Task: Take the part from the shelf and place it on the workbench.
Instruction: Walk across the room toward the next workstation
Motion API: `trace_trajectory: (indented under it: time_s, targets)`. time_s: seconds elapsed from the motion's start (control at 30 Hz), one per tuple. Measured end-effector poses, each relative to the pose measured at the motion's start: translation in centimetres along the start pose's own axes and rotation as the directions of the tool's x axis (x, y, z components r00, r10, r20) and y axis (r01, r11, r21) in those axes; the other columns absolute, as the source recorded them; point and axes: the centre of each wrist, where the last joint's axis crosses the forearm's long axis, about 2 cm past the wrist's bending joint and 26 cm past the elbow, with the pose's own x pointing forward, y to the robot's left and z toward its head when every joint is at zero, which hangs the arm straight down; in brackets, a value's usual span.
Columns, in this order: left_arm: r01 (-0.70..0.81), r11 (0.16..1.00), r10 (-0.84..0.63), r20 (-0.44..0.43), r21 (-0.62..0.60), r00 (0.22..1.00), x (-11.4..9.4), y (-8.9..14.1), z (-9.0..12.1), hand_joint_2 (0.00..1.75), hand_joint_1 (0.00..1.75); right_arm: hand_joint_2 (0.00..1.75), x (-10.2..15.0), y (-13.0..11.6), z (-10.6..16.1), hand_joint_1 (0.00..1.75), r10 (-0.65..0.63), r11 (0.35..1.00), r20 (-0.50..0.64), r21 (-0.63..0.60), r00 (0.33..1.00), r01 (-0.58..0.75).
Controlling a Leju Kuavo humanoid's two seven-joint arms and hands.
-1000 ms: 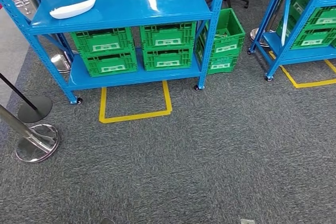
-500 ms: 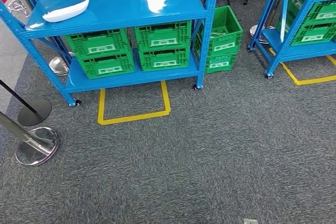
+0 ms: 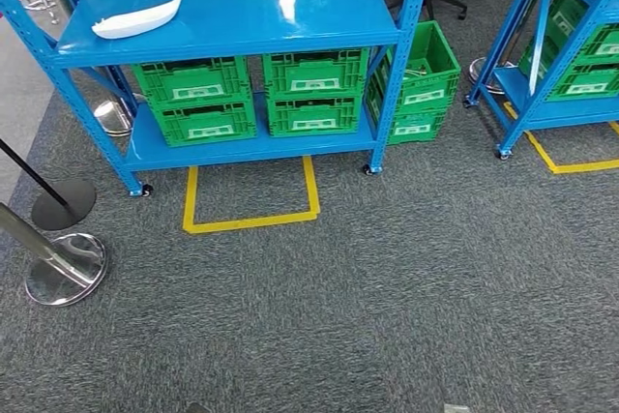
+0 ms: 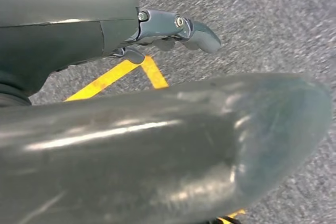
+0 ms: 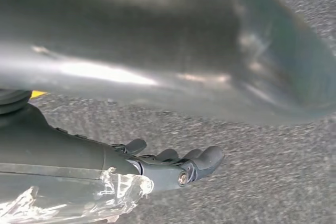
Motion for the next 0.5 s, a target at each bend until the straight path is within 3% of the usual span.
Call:
trace_trajectory:
  time_s: [0.5]
  targets:
    - [-0.002,1.000,0.002,-0.002,0.002,1.000,-0.09,0.08,0.02,0.00,0.00,0.00,0.00,-0.01,0.00,0.00,0.014,1.000,0.004,0.001,1.000,-0.014]
